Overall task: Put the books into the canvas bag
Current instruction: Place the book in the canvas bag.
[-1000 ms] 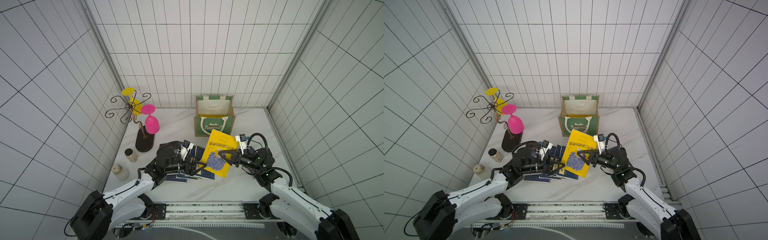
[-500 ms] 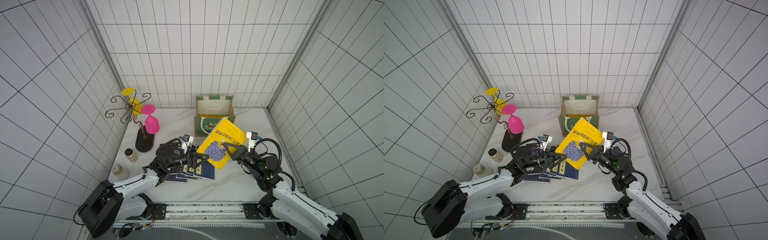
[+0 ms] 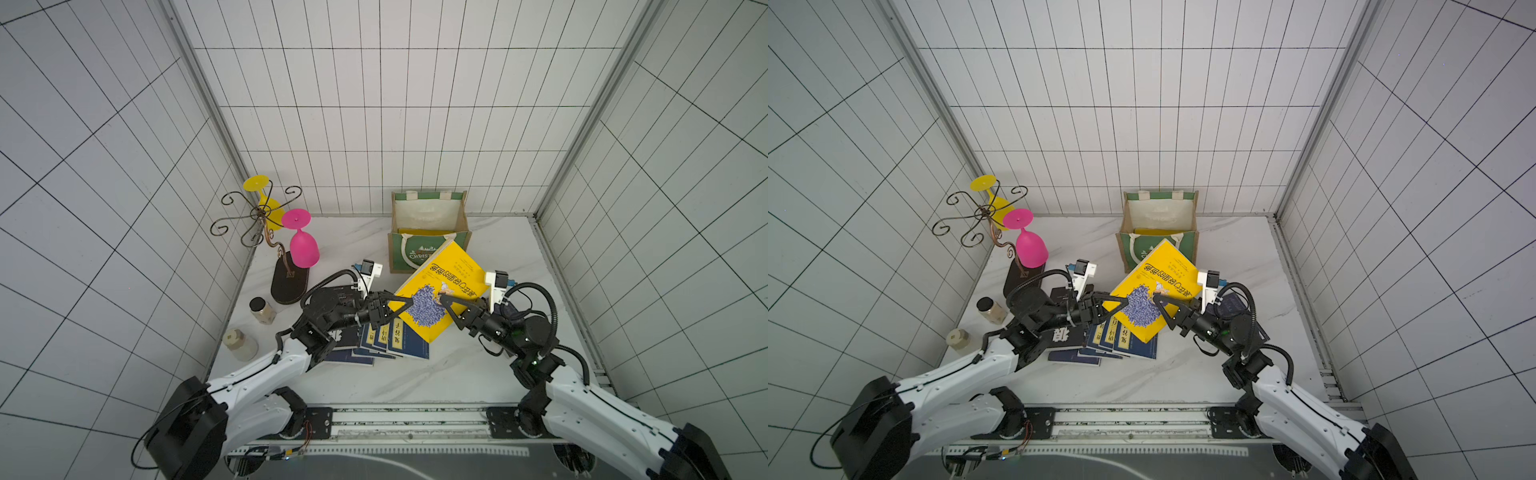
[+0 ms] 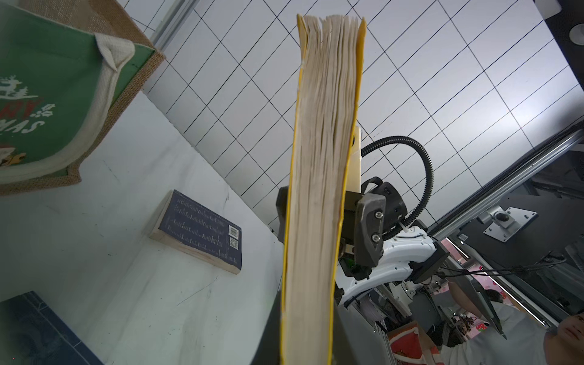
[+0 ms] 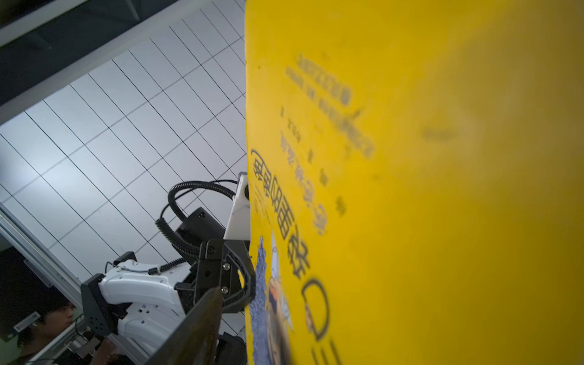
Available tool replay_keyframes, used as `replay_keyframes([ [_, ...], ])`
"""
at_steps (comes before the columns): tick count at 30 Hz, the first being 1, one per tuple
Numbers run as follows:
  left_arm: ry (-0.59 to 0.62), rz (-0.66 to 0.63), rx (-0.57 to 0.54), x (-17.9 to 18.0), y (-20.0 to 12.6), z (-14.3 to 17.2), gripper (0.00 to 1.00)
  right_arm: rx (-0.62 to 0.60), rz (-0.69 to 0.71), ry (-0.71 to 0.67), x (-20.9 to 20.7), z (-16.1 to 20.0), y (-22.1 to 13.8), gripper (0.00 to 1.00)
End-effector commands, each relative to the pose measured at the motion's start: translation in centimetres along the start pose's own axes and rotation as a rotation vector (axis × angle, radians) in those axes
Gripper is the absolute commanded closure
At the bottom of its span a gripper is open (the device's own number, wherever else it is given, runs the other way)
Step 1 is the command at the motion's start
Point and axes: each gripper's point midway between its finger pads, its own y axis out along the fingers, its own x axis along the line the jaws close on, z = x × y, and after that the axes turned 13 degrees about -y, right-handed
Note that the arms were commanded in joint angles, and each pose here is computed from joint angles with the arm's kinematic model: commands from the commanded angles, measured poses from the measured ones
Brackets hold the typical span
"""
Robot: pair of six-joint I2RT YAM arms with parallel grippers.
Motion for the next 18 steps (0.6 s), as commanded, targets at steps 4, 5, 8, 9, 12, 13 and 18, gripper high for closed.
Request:
replay_keyframes([
  [4, 0.070, -0.137, 0.004, 0.5, -3.3, -1.7, 1.00, 0.116, -0.223, -0.109, 3.0, -2.7, 0.2, 0.15],
  [5, 0.064, -0.139, 0.004, 0.5, -3.9, -2.0, 1.00, 0.141, -0.230, -0.102, 2.8, -2.6, 0.1, 0.13],
  [8, 0.062, -0.136, 0.027, 0.3, -4.6, -1.7, 1.00, 0.201, -0.281, -0.095, 3.0, -2.0, -0.2, 0.09],
  [9, 0.067, -0.131, 0.046, 0.2, -4.6, -1.4, 1.00, 0.214, -0.299, -0.097, 3.2, -1.9, -0.2, 0.09],
  [12, 0.071, -0.091, 0.111, -0.1, -4.5, -0.5, 1.00, 0.257, -0.334, -0.097, 3.4, -1.4, 0.0, 0.05],
  [13, 0.073, -0.085, 0.128, -0.2, -4.5, -0.3, 1.00, 0.275, -0.323, -0.100, 3.0, -1.2, 0.2, 0.05],
  [18, 0.078, -0.056, 0.163, -1.0, -4.4, 0.0, 1.00, 0.336, -0.225, -0.116, 0.3, 0.1, 0.2, 0.05],
])
